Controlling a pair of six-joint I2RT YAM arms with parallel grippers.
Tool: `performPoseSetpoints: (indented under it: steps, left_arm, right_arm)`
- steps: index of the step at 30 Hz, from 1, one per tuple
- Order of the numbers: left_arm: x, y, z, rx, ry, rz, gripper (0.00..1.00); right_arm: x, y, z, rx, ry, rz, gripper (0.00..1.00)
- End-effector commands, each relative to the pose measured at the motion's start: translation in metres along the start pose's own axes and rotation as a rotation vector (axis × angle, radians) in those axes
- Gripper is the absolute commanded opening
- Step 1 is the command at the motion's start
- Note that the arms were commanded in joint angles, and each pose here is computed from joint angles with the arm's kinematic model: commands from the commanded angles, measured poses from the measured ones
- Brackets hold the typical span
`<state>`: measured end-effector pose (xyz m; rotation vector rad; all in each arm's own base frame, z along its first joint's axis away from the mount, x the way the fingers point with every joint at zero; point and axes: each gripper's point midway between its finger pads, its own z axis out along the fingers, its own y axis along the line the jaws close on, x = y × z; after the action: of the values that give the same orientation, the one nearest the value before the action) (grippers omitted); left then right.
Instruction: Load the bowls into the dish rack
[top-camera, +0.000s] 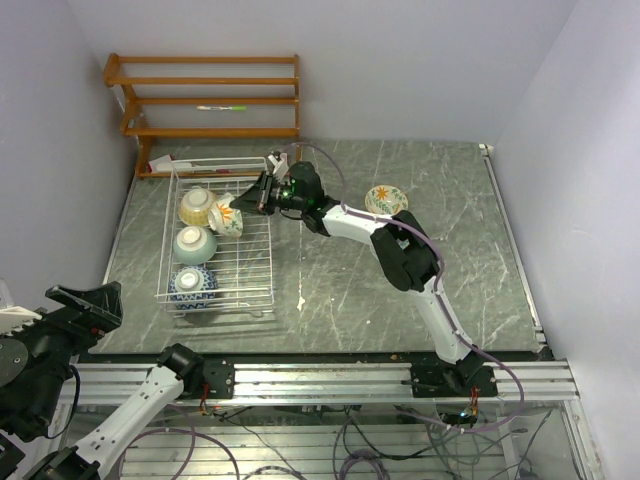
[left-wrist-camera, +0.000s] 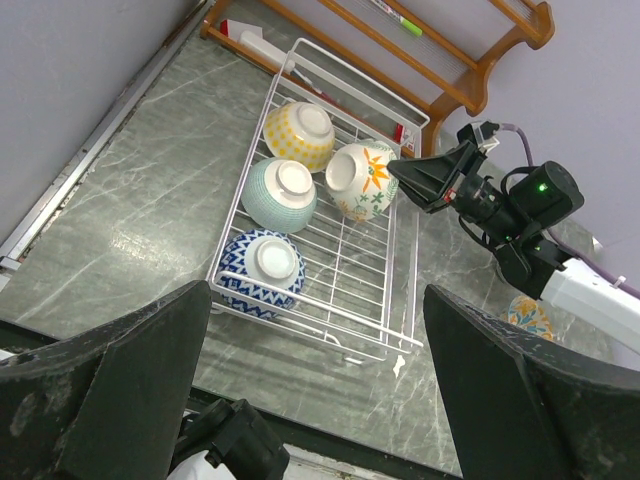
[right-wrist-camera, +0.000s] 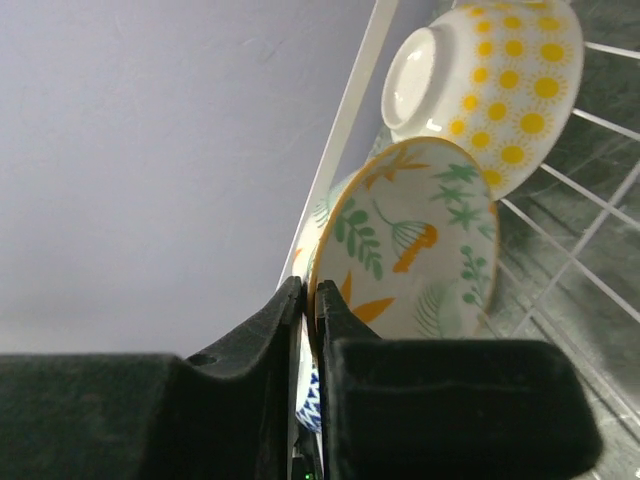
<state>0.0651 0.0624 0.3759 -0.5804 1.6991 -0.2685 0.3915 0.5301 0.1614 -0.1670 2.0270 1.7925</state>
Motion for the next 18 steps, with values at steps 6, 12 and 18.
performPoseSetpoints:
  steps: [6,12,18]
  left_arm:
    - [-0.004,0.002,-0.002,0.014,-0.019,-0.011,0.99]
    - [-0.005,0.002,-0.001,0.016,-0.019,-0.003,0.99]
    - [-0.005,-0.001,0.002,0.023,-0.019,-0.003,0.99]
  right_arm:
    - [0.028,-0.073,-0.02,0.241,0.048,0.04,0.16]
    - [0.018,-0.071,-0.023,0.279,0.023,-0.001,0.19]
    - [0.001,-0.057,-0.025,0.324,-0.006,-0.053,0.26]
